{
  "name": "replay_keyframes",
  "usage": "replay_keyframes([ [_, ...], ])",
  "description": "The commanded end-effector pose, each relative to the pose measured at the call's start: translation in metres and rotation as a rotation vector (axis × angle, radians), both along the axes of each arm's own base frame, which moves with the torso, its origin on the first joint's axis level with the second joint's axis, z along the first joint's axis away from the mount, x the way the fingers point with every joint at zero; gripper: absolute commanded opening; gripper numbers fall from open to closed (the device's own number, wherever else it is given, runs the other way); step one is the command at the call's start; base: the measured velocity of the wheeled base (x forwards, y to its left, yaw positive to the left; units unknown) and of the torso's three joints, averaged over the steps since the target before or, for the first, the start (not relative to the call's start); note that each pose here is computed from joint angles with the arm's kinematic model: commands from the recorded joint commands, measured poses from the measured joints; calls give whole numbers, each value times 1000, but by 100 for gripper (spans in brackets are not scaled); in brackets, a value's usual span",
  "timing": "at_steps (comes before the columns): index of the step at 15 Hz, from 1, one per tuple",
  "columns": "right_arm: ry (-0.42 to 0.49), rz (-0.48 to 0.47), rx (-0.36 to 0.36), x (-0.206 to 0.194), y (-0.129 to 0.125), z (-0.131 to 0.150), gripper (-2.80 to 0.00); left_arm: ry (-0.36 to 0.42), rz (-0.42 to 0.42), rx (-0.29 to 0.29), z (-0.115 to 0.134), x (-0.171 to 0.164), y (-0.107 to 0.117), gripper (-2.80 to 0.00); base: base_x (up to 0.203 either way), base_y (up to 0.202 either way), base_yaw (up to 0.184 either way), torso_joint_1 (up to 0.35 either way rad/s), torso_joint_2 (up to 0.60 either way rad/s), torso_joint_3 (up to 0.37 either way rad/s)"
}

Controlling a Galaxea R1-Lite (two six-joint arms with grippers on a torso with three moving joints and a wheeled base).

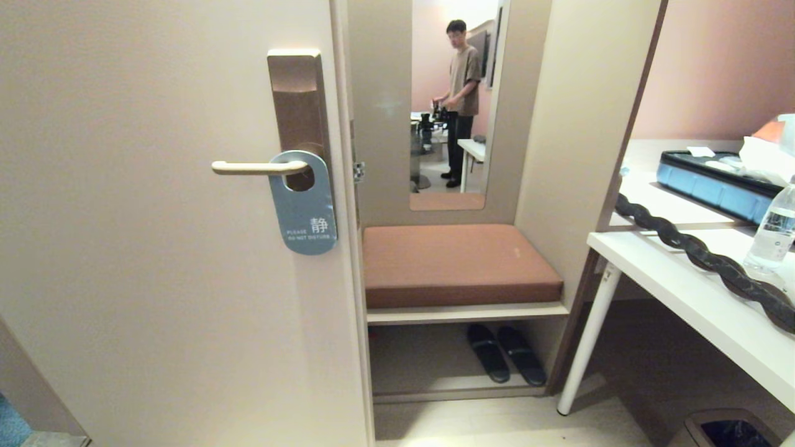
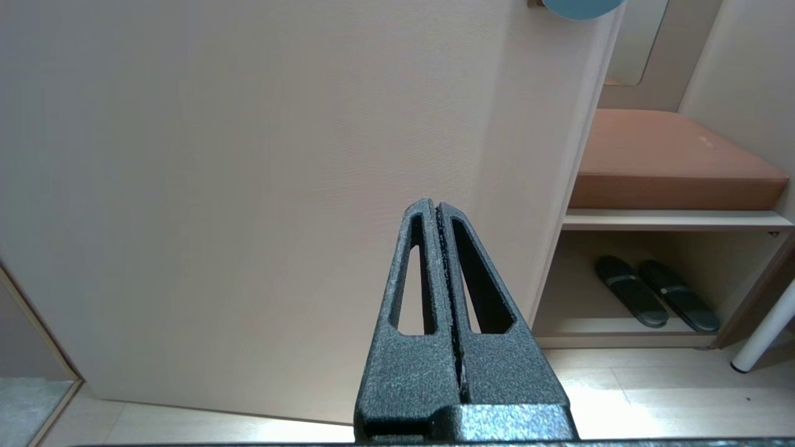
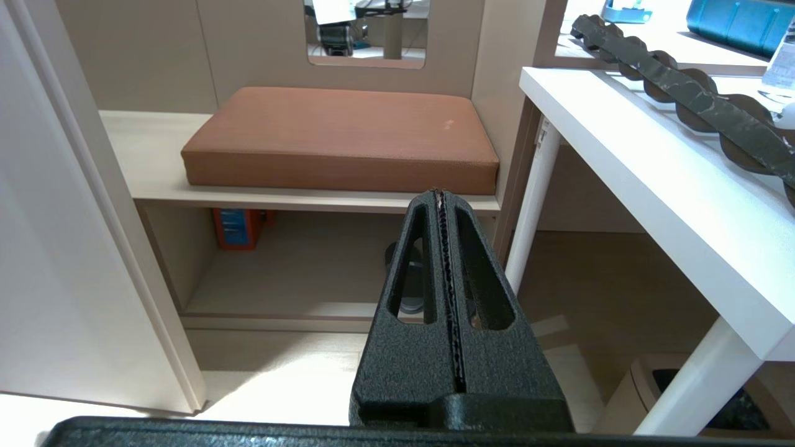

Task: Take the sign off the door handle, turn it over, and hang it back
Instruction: Take down the sign

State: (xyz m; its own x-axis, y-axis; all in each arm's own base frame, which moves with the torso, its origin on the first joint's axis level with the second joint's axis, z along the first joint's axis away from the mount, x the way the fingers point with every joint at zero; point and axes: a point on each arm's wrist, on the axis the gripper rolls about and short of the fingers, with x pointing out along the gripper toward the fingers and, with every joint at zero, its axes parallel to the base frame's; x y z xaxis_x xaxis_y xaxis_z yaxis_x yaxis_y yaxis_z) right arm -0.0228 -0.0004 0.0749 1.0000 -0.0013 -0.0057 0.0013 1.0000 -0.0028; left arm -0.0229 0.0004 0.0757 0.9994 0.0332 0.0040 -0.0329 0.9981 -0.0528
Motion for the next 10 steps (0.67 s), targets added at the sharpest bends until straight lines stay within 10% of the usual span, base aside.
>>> replay_keyframes([
  [1,0,0,0,0,0,0,-280,1,1,-2,0,0,0,-280,0,0,0,0,0,0],
  [10,0,0,0,0,0,0,-280,1,2,-1,0,0,0,-280,0,0,0,0,0,0],
])
